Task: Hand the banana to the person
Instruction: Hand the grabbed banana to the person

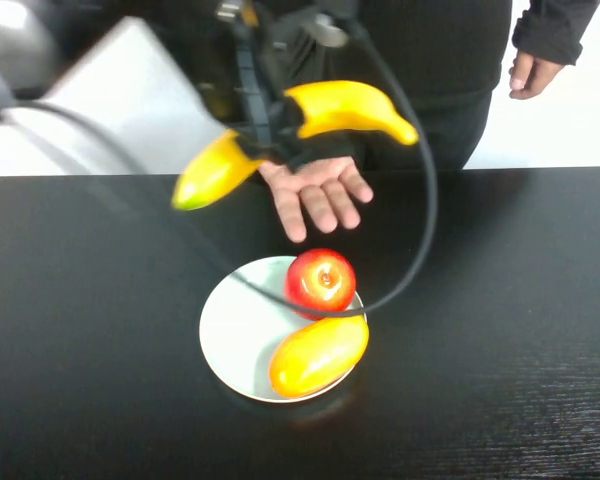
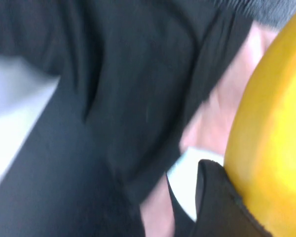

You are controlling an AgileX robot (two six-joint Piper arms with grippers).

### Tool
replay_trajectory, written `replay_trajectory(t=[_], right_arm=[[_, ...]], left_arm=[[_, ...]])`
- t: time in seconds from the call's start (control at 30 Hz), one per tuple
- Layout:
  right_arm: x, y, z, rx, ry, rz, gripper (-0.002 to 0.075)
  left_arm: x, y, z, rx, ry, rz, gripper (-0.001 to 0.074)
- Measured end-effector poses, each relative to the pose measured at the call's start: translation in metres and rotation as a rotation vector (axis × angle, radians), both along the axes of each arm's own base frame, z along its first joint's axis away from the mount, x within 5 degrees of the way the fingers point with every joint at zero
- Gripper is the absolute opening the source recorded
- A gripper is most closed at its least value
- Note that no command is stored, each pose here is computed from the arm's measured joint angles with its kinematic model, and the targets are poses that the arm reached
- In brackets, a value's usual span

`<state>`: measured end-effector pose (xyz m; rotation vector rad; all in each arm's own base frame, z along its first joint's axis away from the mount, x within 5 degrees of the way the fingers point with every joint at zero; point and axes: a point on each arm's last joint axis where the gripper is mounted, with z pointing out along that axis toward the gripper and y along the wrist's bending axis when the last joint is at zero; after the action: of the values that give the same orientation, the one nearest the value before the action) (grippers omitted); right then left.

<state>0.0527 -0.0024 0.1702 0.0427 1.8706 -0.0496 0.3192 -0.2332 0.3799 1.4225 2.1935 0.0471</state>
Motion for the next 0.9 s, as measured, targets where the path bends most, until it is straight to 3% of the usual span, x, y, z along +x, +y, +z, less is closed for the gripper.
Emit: replay_trajectory(t=[0.23,0.73,0.8,0.9], right_arm=[[0.000,0.000,0.000,0.000,0.000,0.000,-0.0009],[0.000,0.000,0.000,0.000,0.000,0.000,-0.0009],[0.000,0.000,0.000,0.000,0.000,0.000,-0.0009],[0.000,0.000,0.000,0.000,0.000,0.000,-0.0009]], left_arm=[[0.032,-0.031,-0.032,0.062,-0.005,-0.024,0.0276],[0.041,-0.038,-0.047,0.065,0.004,0.006,0.0278],[0.040,-0.038,-0.047,0.060,0.015,0.006,0.0314],[0.039,-0.038,-0.046,0.052,0.021,0.006,0.0427]])
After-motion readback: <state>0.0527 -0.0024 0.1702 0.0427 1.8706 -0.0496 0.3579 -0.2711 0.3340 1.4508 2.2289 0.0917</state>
